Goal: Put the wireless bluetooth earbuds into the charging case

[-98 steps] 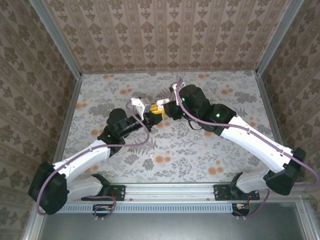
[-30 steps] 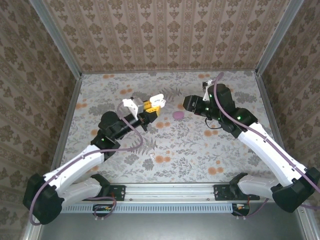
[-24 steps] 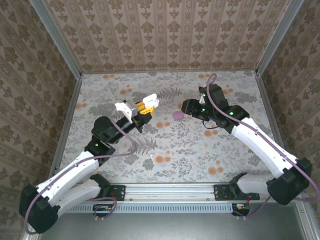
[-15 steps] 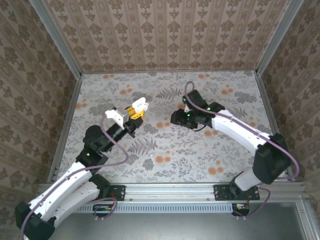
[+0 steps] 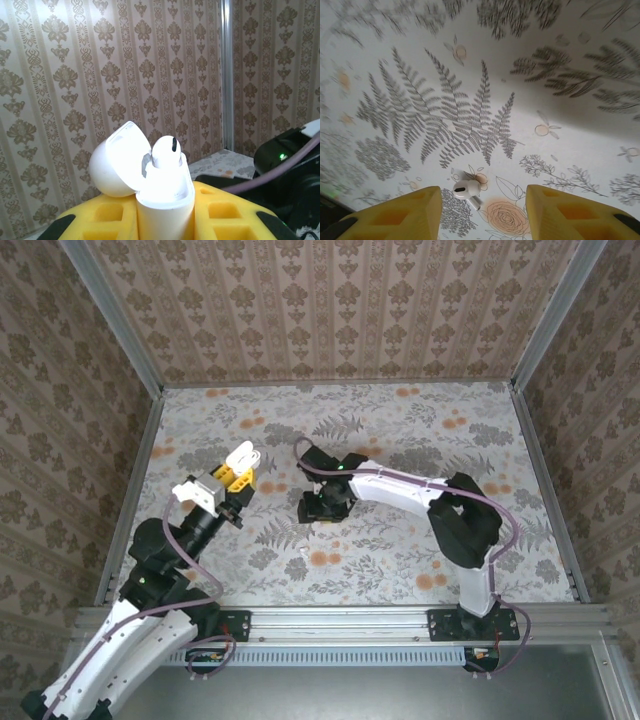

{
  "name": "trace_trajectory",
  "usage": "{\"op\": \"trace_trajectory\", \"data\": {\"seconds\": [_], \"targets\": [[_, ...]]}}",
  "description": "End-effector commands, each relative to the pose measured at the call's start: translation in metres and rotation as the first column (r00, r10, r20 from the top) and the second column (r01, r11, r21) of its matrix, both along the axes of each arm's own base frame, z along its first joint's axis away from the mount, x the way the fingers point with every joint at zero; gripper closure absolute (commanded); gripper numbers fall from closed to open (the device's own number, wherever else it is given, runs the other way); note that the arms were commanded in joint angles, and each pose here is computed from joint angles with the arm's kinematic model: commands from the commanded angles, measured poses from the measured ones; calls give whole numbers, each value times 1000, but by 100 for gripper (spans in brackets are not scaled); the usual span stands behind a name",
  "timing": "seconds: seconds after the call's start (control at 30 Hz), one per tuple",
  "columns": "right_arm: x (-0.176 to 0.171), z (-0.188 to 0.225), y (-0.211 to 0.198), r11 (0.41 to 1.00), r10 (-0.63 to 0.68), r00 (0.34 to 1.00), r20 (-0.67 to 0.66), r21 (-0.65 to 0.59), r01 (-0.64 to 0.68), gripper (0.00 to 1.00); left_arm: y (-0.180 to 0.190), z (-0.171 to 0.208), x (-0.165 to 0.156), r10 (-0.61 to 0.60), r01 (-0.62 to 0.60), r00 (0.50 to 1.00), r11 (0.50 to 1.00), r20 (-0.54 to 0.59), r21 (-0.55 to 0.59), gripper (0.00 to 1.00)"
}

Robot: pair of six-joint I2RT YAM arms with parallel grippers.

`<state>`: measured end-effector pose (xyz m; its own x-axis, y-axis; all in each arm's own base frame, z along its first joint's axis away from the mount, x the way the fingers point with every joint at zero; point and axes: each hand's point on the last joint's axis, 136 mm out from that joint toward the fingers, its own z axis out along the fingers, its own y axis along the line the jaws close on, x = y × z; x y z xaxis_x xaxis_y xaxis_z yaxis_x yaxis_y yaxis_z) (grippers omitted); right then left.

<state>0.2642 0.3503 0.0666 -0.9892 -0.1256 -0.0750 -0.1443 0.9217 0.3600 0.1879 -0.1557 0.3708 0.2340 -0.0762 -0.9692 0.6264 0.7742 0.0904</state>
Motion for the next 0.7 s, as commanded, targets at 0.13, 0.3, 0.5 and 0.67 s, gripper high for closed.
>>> {"op": "trace_trajectory", "data": {"seconds": [0.13,0.3,0.5,0.67], "targets": [[-23,-21,2,978,141,988,-68,-144,-150,50,11,18,-2,44,-44,998,999,48,-5,76],[-32,-27,14,966,195,977,-86,-155,-206,50,9,25,-3,37,-36,997,999,62,-14,76],[-40,-35,25,958,222,969,-104,-161,-237,50,6,31,-2,24,-23,998,1000,66,-18,76],[-44,-42,30,952,237,964,-121,-170,-255,53,6,31,-1,26,-25,997,999,67,-21,76]]}}
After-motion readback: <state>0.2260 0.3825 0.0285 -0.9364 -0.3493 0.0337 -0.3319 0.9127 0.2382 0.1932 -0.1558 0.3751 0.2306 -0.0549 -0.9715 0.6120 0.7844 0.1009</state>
